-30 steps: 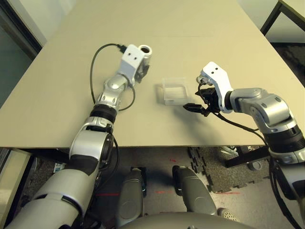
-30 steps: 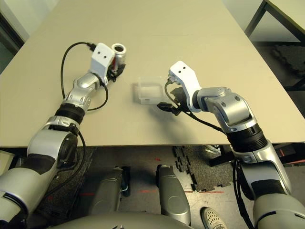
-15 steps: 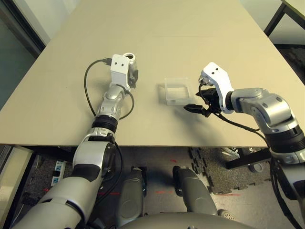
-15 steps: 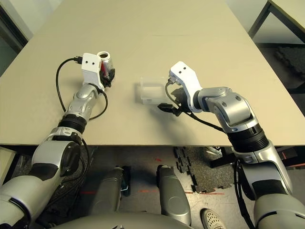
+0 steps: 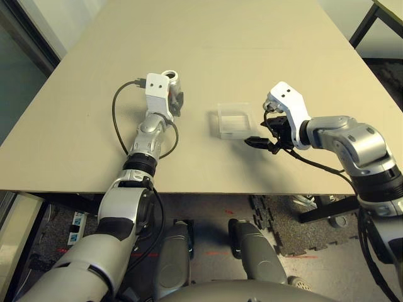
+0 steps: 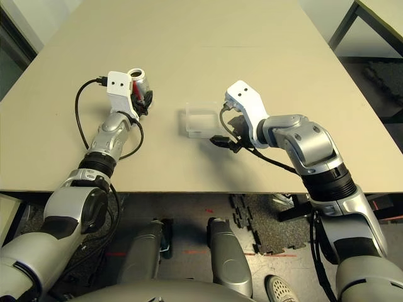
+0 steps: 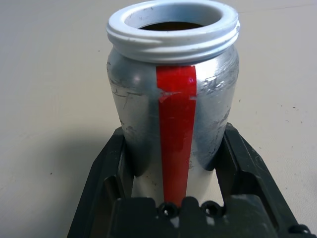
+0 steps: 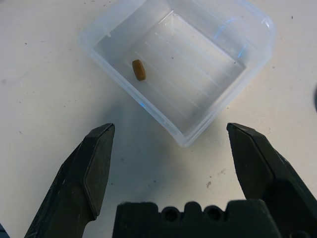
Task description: Pour the medicine from the bottle into the box.
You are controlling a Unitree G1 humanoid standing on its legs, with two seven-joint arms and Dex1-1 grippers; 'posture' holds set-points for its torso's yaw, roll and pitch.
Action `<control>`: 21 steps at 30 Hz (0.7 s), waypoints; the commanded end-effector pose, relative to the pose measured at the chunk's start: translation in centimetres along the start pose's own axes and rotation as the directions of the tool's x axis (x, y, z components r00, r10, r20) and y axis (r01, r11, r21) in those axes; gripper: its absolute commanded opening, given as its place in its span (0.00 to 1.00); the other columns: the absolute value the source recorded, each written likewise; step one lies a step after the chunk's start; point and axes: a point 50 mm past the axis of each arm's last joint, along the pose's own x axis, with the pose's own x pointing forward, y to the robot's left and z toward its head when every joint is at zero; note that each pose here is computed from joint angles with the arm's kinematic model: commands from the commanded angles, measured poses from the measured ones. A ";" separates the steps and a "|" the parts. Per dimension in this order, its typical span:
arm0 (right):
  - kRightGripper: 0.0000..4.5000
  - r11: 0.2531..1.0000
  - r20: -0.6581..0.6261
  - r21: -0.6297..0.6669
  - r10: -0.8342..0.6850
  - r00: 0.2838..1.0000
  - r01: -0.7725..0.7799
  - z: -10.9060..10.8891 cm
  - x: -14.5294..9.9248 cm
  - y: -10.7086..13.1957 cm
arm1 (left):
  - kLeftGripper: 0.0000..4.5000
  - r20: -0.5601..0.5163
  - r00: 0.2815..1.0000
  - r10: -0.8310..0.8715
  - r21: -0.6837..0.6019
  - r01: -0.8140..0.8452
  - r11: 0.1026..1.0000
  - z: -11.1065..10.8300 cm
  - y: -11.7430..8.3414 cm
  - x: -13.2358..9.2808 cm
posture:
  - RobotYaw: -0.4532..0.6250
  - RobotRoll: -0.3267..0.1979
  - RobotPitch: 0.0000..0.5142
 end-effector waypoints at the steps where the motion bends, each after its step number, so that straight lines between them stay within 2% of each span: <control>1: 1.00 1.000 0.016 -0.002 -0.010 1.000 0.010 0.2 -0.4 -0.1 | 0.55 -0.083 0.996 -0.027 -0.002 0.026 1.000 -2.3 -0.3 -0.7 | 0.31 0.62 0.36; 6: 1.00 1.000 0.018 -0.001 -0.010 1.000 0.010 0.2 -0.4 -0.1 | 0.55 -0.062 0.997 -0.036 0.021 0.038 0.999 -2.1 -0.5 -0.7 | 0.31 0.62 0.36; 12: 1.00 1.000 0.018 -0.001 -0.012 1.000 0.012 0.2 -0.4 -0.1 | 0.99 -0.048 0.997 -0.058 0.050 0.061 0.997 -1.8 -0.8 -0.6 | 0.31 0.62 0.36; 16: 1.00 1.000 0.020 -0.003 -0.011 1.000 0.011 0.2 -0.5 0.0 | 0.99 -0.031 0.998 -0.058 0.059 0.060 0.996 -1.5 -0.7 -0.6 | 0.31 0.62 0.36; 21: 1.00 1.000 0.025 -0.011 -0.001 1.000 0.001 0.4 -1.1 0.4 | 0.99 -0.017 1.000 -0.016 0.039 0.016 0.999 -1.5 0.4 -1.5 | 0.30 0.62 0.36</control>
